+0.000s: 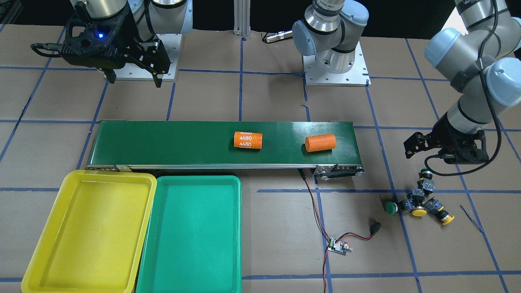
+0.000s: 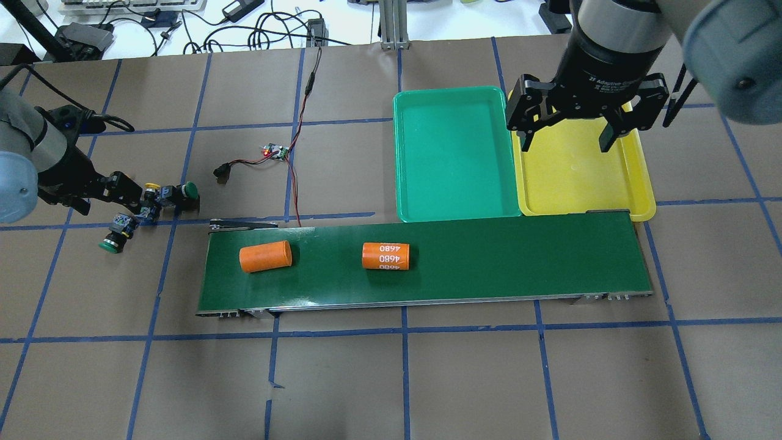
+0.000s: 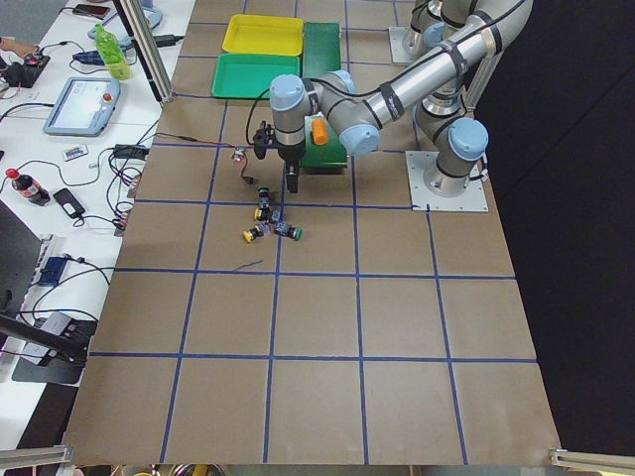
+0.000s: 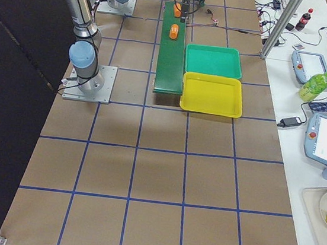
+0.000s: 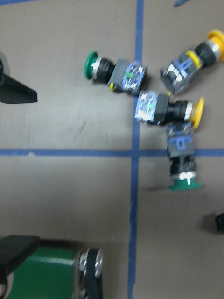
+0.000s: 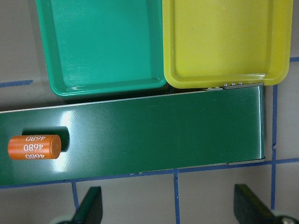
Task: Sort buttons by color to trays
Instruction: 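Move the left gripper to the switch pile and grasp a green-button switch, then place the green-button switch on the conveyor belt with the left gripper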
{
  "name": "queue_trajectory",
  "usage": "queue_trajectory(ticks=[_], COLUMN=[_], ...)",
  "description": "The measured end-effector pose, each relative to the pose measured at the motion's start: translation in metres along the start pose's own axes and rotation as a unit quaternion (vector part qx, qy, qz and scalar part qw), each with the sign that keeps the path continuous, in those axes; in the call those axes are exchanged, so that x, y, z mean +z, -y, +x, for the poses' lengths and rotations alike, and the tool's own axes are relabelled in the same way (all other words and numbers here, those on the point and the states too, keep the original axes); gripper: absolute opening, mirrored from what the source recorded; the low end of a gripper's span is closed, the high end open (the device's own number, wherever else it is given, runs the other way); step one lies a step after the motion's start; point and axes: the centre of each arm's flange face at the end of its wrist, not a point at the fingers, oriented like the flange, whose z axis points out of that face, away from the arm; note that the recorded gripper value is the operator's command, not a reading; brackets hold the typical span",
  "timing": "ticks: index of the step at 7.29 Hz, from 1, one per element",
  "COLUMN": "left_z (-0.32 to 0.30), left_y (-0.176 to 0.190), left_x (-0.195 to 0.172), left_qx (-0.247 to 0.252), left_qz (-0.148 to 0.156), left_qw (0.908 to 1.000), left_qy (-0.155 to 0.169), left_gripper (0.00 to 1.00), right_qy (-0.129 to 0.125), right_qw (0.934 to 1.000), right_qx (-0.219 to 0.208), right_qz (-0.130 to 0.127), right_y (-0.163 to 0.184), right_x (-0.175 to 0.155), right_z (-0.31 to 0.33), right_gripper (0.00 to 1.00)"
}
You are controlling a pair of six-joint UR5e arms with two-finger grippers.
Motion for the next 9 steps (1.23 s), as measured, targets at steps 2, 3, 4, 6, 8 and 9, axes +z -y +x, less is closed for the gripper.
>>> queue_trajectory(ticks=[2, 3, 4, 6, 8, 9], left_z=[-0.042, -0.055, -0.063, -0.071, -0.071, -0.069], left_y=[0.003, 0.007, 0.011, 0.020, 0.022, 0.024], left_x=[0.037, 0.051, 0.064, 0.090, 0.114, 0.121], left_qx=[0.044, 0.065, 0.081, 0.114, 0.131, 0.135], left_qz=[0.001, 0.004, 0.006, 0.006, -0.002, -0.001], left_qw=[0.9989, 0.9976, 0.9964, 0.9932, 0.9907, 0.9897], left_qy=[-0.019, -0.022, -0.023, -0.025, -0.039, -0.048], left_gripper=[1.00, 1.00, 1.00, 0.93, 0.36, 0.02], right_qy=[0.000, 0.000, 0.000, 0.000, 0.000, 0.000], right_qw=[1.0000, 1.0000, 1.0000, 1.0000, 1.0000, 1.0000], right_qx=[0.000, 0.000, 0.000, 0.000, 0.000, -0.001], right_qz=[0.000, 0.000, 0.000, 0.000, -0.001, -0.001], right_y=[0.000, 0.000, 0.000, 0.000, 0.000, 0.000], right_x=[0.000, 0.000, 0.000, 0.000, 0.001, 0.001], right_z=[0.000, 0.000, 0.000, 0.000, 0.000, -0.001], right_gripper=[1.00, 1.00, 1.00, 1.00, 1.00, 1.00])
